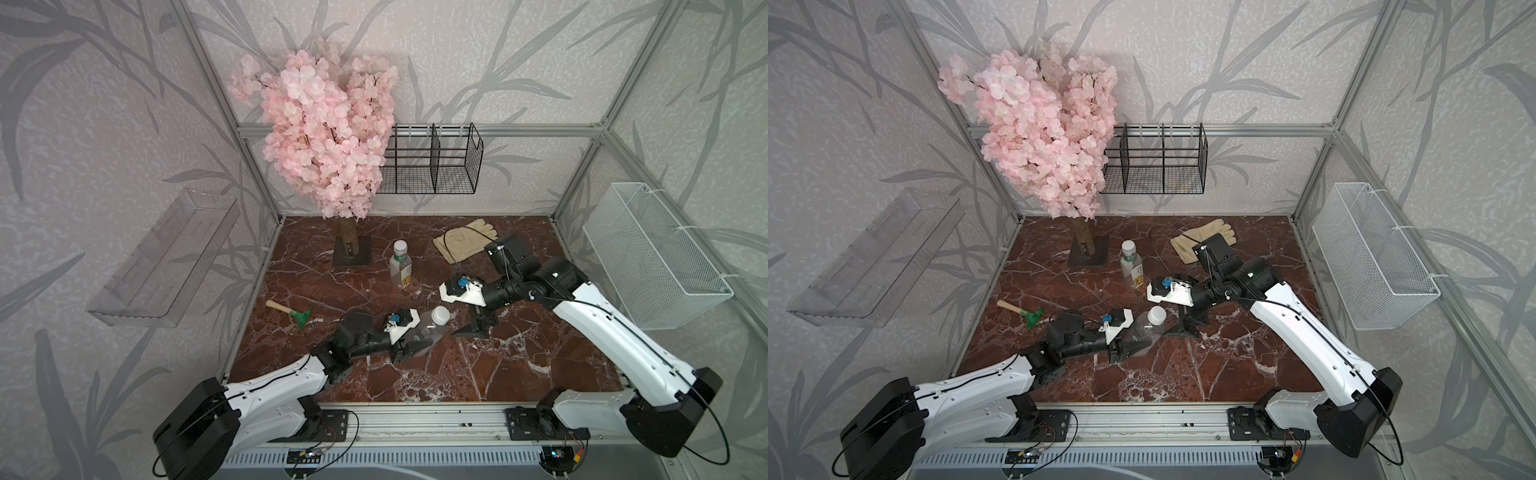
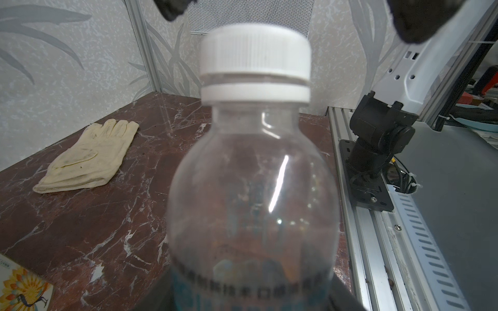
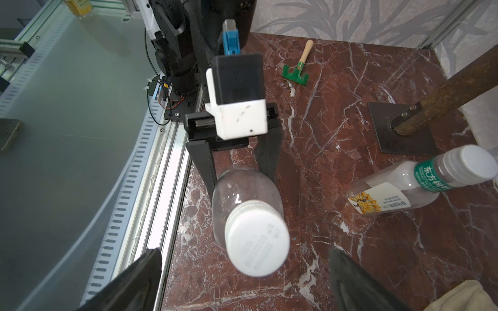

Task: Screw on the bottle caps
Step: Screw the bottle cap onto the plastic bottle.

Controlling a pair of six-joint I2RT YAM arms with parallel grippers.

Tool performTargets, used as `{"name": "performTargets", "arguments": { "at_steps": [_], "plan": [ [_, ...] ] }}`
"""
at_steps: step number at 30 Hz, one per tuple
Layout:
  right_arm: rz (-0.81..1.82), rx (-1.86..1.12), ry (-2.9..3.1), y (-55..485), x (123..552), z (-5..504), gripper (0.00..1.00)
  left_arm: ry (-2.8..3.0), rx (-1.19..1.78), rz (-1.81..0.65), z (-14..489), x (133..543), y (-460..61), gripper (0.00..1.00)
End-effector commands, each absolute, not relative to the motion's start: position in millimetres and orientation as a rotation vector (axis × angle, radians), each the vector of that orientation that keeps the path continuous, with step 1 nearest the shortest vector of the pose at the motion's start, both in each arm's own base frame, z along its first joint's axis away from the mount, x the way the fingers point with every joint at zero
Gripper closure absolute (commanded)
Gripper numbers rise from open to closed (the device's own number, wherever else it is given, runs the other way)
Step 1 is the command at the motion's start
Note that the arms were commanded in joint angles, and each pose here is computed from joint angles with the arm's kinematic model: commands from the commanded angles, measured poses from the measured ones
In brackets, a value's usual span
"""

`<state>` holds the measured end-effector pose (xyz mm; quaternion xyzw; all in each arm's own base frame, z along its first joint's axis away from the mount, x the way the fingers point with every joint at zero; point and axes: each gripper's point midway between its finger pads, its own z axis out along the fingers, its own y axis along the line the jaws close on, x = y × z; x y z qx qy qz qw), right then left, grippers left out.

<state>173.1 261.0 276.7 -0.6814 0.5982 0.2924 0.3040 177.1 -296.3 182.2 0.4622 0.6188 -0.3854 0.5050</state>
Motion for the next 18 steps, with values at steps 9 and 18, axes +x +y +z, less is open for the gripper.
{"name": "performTargets", "arguments": {
  "at_steps": [9, 18],
  "plan": [
    [0.808, -1.902, 1.434, 269, 169, 286, 0.01, 1.440, 1.109, -0.958, 199, 177, -302, 0.44],
    [0.839, -1.910, 1.491, 274, 176, 283, 0.20, 1.439, 1.109, -0.953, 200, 178, -301, 0.44]
  ]
}}
